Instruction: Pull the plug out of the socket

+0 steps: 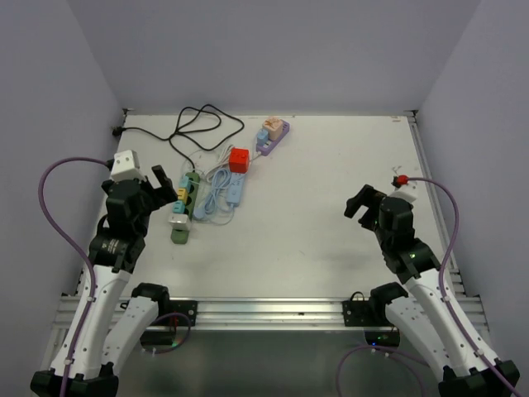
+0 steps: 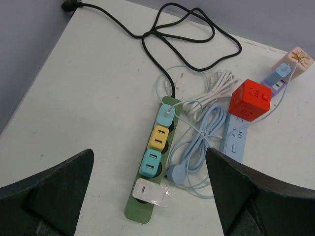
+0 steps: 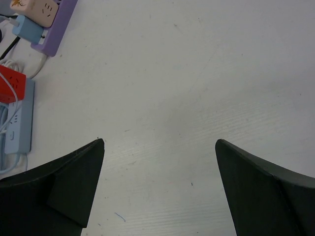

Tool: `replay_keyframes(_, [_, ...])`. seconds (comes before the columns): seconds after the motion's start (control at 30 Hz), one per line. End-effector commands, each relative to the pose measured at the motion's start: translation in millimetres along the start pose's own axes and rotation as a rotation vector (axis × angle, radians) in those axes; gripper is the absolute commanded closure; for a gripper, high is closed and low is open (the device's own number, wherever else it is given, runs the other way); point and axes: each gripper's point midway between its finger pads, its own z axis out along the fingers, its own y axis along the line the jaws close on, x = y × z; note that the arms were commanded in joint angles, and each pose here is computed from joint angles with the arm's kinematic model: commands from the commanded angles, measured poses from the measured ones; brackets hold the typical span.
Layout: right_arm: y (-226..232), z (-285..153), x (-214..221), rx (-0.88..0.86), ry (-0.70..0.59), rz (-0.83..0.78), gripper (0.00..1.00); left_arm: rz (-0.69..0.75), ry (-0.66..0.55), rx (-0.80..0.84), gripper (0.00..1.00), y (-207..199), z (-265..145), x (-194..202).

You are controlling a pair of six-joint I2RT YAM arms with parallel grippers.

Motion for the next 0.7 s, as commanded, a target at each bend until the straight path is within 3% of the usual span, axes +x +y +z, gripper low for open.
replay_keyframes(0.0, [9.6,-2.7,-19.5,-0.022,-0.059,0.045,0.01,-0.012,-0.015,-0.009,0.00,1.5,-1.7,-2.8])
replay_keyframes(0.3, [4.6,4.0,-12.3,0.011,-0.038,0.041,0.01,-0.010,-0.014,0.013,0.00,-2.3,-1.6,-2.4])
replay_keyframes(0.67, [67.1,-5.1,-27.9,-0.297,-0.026,-0.035,0.01,0.029,0.006,0.112,0.00,-18.7,-0.8,2.1])
